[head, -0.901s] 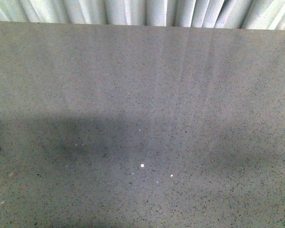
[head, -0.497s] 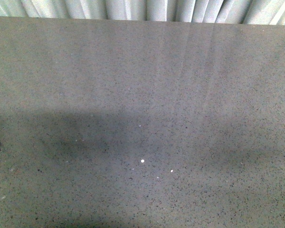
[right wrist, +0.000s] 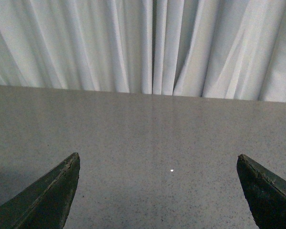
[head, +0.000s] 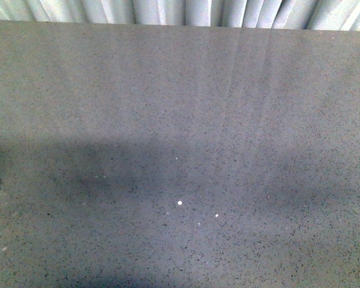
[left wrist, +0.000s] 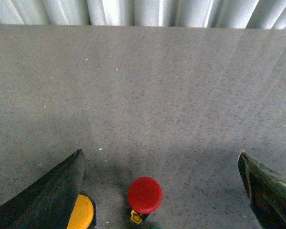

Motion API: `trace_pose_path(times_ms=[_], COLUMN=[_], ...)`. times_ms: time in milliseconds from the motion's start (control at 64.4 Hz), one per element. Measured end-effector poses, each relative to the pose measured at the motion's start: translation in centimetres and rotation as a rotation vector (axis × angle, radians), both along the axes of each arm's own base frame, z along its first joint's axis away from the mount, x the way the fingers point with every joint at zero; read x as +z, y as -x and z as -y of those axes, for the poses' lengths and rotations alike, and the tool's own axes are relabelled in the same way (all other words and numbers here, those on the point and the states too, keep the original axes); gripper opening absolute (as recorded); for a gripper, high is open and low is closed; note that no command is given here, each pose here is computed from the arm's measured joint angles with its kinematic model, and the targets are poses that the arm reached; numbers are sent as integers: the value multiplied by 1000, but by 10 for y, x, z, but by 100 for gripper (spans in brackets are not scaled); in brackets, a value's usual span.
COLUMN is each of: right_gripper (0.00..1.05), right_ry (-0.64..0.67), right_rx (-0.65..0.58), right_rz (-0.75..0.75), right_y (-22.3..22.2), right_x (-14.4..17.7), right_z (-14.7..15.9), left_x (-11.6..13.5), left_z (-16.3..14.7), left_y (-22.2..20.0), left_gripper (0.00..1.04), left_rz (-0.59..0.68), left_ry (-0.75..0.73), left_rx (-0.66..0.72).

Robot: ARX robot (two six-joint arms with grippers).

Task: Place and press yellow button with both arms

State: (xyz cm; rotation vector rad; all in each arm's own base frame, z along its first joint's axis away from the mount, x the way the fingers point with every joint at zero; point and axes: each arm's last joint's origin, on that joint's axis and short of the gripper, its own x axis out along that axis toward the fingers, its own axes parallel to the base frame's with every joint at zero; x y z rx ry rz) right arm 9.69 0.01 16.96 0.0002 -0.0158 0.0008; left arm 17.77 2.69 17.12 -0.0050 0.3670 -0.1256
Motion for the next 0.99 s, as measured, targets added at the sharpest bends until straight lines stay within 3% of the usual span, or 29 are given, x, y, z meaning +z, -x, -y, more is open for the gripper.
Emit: trace_pose_path(times_ms=[217,451,994], right_gripper=[96,96,96], right_ry=[0,0,0], right_rx=[0,0,0], right_rz=[0,0,0], right_y=[0,0,0], right_x=[0,0,0], right_z=[0,0,0], left_x=[-39,-62,-82], left_z=[-22,-54,-62], left_y=[-19,-19,-29], left_gripper=[96,96,96], left_rz=[-102,-157,-205], left_ry=[-37,-46,-30], left_rx=[77,183,164])
